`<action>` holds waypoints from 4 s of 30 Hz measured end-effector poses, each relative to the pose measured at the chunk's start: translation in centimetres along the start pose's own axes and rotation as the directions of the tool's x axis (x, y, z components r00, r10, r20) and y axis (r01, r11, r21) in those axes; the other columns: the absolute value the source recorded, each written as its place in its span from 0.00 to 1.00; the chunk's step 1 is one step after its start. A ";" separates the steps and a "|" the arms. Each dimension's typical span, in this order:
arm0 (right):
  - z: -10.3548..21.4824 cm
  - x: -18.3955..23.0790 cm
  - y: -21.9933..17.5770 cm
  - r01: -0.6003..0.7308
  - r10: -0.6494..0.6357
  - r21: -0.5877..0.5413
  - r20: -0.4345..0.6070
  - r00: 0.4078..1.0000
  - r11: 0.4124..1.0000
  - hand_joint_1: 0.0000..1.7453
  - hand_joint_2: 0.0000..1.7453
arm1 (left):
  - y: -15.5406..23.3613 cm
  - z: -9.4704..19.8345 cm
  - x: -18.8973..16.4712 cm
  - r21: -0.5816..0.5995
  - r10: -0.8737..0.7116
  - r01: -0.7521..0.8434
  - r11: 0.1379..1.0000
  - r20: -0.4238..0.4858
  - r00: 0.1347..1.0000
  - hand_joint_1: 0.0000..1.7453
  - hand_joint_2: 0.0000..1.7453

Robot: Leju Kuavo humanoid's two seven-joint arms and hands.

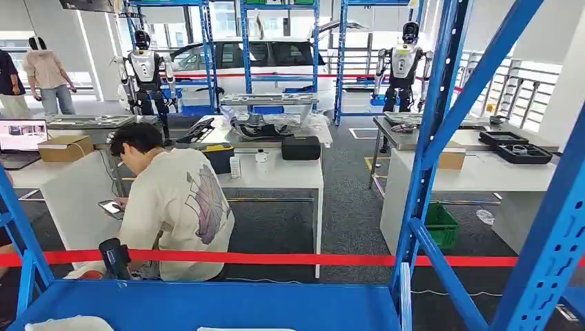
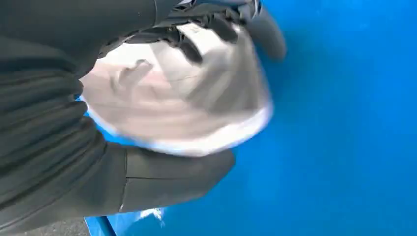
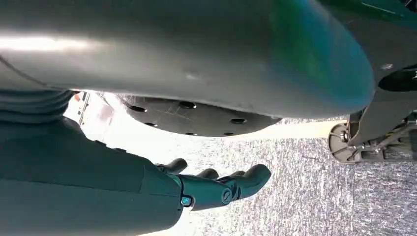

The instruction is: Take the parts from the cabinet and place them on the table.

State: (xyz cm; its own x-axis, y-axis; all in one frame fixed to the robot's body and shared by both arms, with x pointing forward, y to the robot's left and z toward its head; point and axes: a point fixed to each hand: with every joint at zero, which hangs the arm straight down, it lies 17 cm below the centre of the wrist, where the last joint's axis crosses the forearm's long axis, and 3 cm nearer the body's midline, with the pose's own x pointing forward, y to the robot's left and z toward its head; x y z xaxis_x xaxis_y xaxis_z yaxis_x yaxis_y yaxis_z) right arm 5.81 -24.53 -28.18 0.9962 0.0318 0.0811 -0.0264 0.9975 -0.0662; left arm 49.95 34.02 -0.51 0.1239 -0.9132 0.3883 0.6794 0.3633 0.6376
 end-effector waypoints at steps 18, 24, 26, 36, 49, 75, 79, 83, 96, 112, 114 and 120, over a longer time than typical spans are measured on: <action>0.0 0.1 0.0 -0.007 0.007 0.000 0.004 1.000 1.000 0.00 0.00 | 0.6 0.3 -0.5 0.033 0.010 -0.010 0.999 0.006 1.000 1.00 1.00; 0.0 0.0 0.0 -0.006 0.006 0.000 0.005 1.000 1.000 0.00 0.00 | 1.0 0.6 -1.3 0.094 -0.006 0.005 0.996 0.008 1.000 1.00 1.00; 0.0 0.0 0.0 -0.005 0.005 0.000 0.004 1.000 1.000 0.00 0.00 | 1.1 0.6 -1.3 0.101 -0.013 0.012 0.995 0.010 1.000 1.00 1.00; 0.0 0.0 0.0 0.003 -0.003 0.000 0.004 1.000 1.000 0.00 0.00 | 1.8 0.7 -1.0 0.132 -0.037 0.033 0.991 0.031 0.999 1.00 1.00; 0.0 0.2 0.0 0.031 -0.031 0.001 0.015 0.999 1.000 0.00 0.00 | 12.1 2.7 2.5 0.542 -0.136 0.117 0.832 -0.004 0.991 1.00 1.00; 0.0 -0.1 0.4 0.063 -0.063 0.008 0.012 0.998 0.998 0.00 0.00 | 26.9 11.2 5.6 0.710 -0.105 -0.048 0.703 0.170 0.980 0.00 1.00; 0.0 -0.2 0.4 0.065 -0.065 0.008 0.009 0.998 0.998 0.00 0.00 | 26.3 11.0 6.1 0.673 -0.086 -0.090 0.734 0.224 0.971 0.00 1.00; 0.0 -0.4 0.5 0.067 -0.067 0.008 0.004 0.998 0.998 0.00 0.00 | 26.5 11.1 6.0 0.669 -0.082 -0.095 0.737 0.227 0.970 0.00 1.00; 0.0 -0.7 0.5 0.061 -0.061 0.008 -0.009 0.998 0.998 0.00 0.00 | 23.5 10.3 1.7 0.384 0.049 -0.096 0.918 0.131 0.990 0.00 0.00; 0.1 -0.4 0.9 0.057 -0.057 0.014 -0.017 0.998 0.998 0.00 0.00 | 16.6 6.1 -0.1 0.633 0.025 0.012 0.774 -0.049 0.998 0.00 1.00; 0.1 -0.2 0.9 0.059 -0.058 0.014 -0.016 0.998 0.998 0.00 0.00 | 15.4 5.3 2.1 0.628 0.005 0.024 0.778 -0.044 0.999 0.00 1.00; 0.1 -0.2 0.9 0.073 -0.073 0.014 -0.022 0.997 0.997 0.00 0.00 | 13.8 3.9 7.2 0.621 -0.049 0.041 0.783 -0.003 0.999 0.00 1.00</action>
State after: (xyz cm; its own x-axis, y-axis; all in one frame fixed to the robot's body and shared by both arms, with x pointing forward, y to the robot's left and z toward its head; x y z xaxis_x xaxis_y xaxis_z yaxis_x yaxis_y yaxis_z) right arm 5.57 -23.65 -28.13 0.9971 -0.0421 0.0638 0.0451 0.9979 -0.0457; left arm 57.37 33.14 13.67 0.0924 -0.9306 0.3542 0.0879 0.3619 0.9280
